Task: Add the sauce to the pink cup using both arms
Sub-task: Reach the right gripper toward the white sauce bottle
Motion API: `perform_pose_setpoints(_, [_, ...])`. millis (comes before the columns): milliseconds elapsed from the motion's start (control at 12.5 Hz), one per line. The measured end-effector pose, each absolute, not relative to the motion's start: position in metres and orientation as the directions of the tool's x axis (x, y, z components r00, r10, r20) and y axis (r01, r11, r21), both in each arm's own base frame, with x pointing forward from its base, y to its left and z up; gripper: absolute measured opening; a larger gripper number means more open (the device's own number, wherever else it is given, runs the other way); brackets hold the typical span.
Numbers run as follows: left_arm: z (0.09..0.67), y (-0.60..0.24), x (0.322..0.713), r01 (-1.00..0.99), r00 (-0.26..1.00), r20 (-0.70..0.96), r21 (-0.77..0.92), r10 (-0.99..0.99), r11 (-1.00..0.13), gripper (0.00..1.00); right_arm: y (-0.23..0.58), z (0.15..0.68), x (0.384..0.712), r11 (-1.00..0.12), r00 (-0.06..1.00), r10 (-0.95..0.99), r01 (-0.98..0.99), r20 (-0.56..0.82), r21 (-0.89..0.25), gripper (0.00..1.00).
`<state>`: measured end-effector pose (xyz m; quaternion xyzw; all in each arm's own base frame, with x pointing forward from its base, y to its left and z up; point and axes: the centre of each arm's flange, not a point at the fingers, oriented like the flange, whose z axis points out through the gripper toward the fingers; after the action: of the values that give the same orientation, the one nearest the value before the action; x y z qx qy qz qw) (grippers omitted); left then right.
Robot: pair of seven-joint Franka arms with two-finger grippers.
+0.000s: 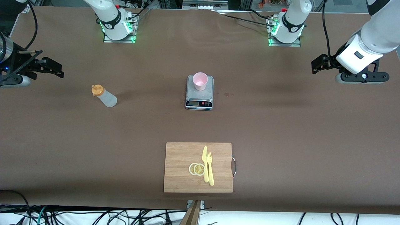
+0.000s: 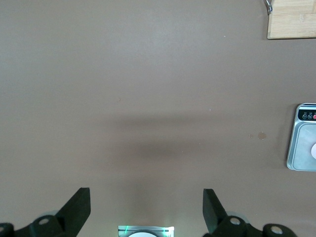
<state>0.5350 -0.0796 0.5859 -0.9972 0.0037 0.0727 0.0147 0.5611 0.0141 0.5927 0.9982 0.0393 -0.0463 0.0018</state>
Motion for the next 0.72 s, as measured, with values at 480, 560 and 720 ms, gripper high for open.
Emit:
perform_pose_setpoints(480, [0.586,-0.08,0.535,-0.01,0.989,-0.145,-0.029,-0.006,-1.0,1.0,0.017,0.569,0.562,-0.954,0.938,0.3,0.297,-0.174,-0.044,1.0])
perform_pose_setpoints(560, [0.586,-0.08,0.535,-0.011,0.989,-0.145,-0.029,-0.007,-1.0,1.0,0.015,0.566,0.562,-0.919,0.901,0.395,0.39,-0.179,-0.066,1.0])
perform_pose_setpoints(720, [0.586,-0.08,0.535,-0.011,0.989,-0.145,-0.029,-0.007,-1.0,1.0,0.007,0.565,0.562,-0.839,0.822,0.544,0.534,-0.169,-0.105,1.0])
